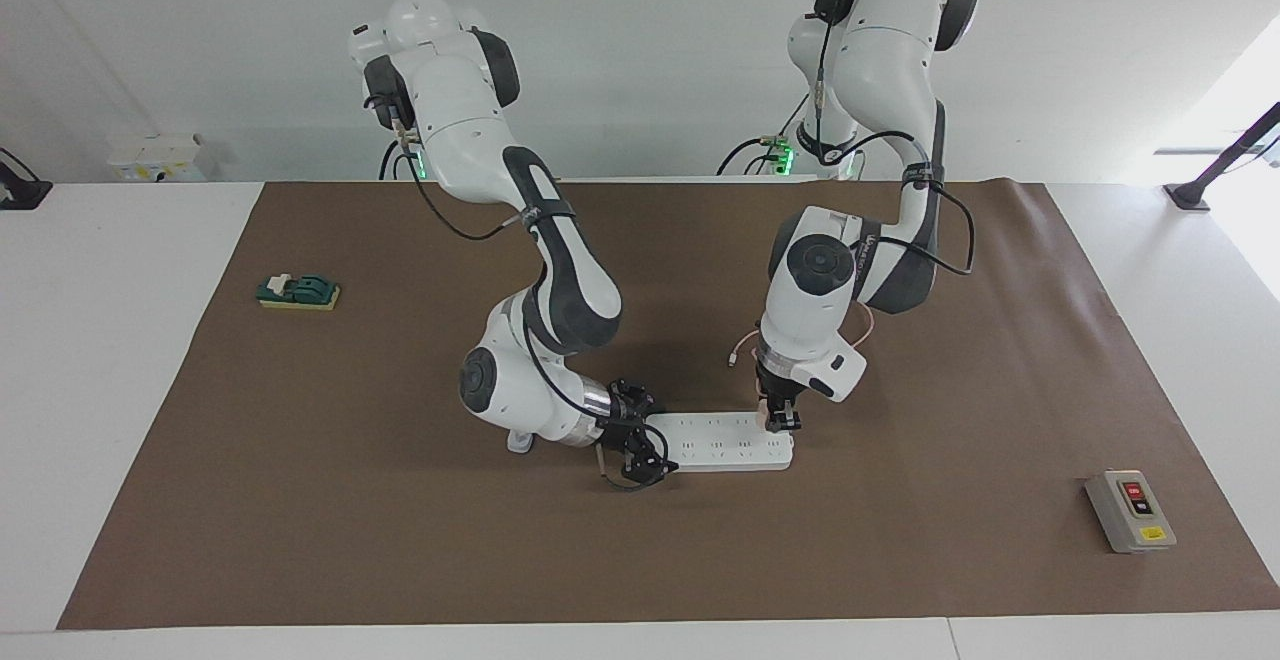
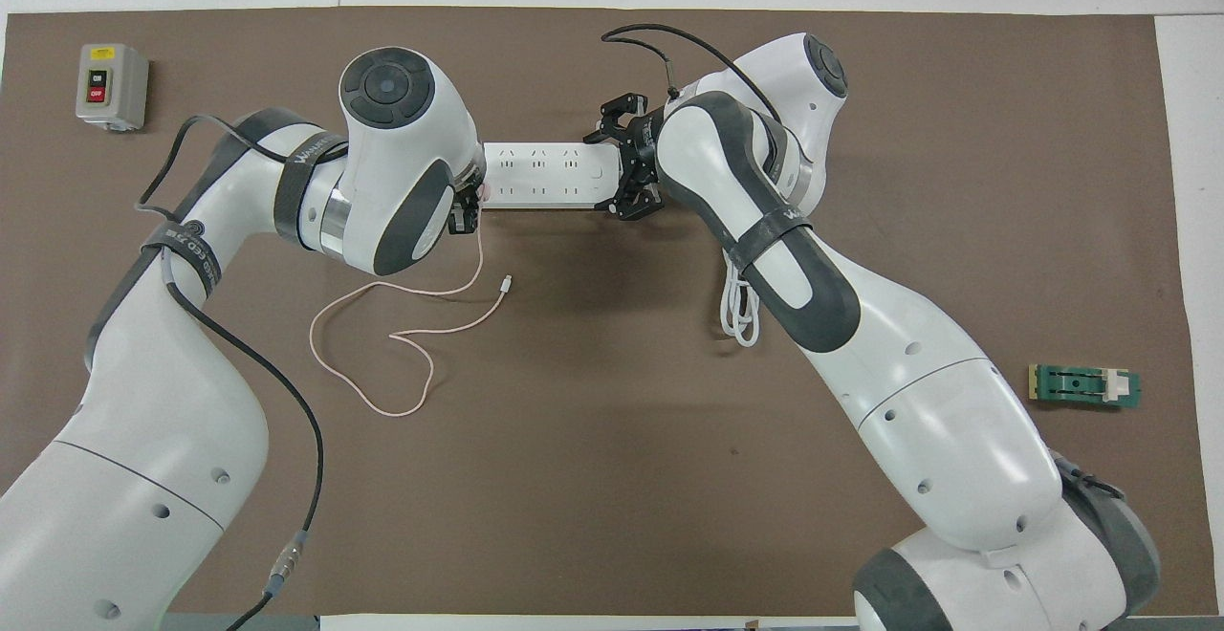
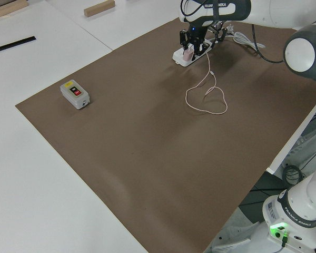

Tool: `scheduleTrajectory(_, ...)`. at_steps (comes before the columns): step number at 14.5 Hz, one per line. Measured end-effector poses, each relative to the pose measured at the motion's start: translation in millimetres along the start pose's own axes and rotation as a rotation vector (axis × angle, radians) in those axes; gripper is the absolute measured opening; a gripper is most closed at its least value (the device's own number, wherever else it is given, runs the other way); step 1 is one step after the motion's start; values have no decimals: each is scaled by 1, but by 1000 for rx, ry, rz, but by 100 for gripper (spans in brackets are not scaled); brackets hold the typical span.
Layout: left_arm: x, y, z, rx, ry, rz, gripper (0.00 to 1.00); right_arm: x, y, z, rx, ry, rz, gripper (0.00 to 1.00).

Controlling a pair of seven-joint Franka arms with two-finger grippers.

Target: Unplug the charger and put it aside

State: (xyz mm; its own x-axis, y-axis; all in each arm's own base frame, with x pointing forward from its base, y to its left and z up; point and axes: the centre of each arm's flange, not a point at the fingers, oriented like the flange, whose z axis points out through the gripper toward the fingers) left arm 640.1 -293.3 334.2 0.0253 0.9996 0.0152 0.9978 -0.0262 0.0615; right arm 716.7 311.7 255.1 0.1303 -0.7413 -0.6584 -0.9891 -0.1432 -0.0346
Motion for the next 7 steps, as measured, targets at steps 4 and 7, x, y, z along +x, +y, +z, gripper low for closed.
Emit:
scheduleTrajectory(4, 0, 0, 0, -1, 0, 6, 32, 0, 0, 0, 1, 0, 0, 94)
scheduleTrajectory(7, 0, 0, 0, -1, 0, 6, 32, 0, 0, 0, 1, 0, -1, 94)
